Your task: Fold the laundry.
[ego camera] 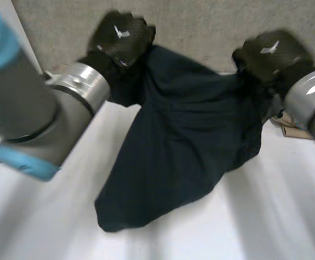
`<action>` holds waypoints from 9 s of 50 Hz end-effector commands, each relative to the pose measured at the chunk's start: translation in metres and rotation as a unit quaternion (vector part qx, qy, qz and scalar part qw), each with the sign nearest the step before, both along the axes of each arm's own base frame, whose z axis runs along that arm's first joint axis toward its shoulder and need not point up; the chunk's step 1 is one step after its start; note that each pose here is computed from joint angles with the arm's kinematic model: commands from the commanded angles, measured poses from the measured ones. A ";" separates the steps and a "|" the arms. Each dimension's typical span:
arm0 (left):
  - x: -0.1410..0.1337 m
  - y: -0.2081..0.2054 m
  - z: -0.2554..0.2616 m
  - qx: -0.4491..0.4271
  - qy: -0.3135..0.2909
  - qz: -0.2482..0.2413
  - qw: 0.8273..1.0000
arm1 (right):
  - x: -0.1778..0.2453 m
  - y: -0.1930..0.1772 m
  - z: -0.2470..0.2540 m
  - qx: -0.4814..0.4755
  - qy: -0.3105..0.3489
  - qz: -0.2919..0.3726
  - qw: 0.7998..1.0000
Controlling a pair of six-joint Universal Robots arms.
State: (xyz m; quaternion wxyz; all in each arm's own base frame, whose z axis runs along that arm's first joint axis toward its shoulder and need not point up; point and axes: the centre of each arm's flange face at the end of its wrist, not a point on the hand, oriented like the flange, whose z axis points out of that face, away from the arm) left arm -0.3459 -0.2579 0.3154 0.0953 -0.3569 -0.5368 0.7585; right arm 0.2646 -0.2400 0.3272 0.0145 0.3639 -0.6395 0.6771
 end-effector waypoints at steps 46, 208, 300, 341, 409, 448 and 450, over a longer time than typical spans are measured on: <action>0.097 0.086 -0.156 0.383 -0.034 0.178 0.906 | 0.005 -0.039 -0.207 0.105 0.097 0.098 0.985; -0.050 -0.106 -0.160 -0.184 -0.131 0.193 0.955 | 0.007 -0.149 -0.181 -0.150 0.146 -0.127 0.970; -0.073 0.003 -0.109 0.086 0.021 -0.026 0.996 | 0.011 -0.075 -0.116 0.184 -0.197 0.067 0.960; -0.051 0.015 -0.148 0.147 -0.170 0.094 0.970 | 0.007 -0.100 -0.171 0.179 0.008 0.018 0.984; -0.004 0.057 -0.060 0.192 0.000 -0.080 0.978 | 0.048 -0.049 -0.216 0.006 -0.046 0.071 0.996; -0.021 0.089 -0.011 0.109 0.043 -0.170 0.978 | -0.194 -0.284 -0.019 -0.229 -0.194 0.047 0.953; -0.021 0.089 -0.012 0.110 0.042 -0.170 0.978 | -0.216 -0.294 -0.041 -0.202 -0.198 0.054 0.958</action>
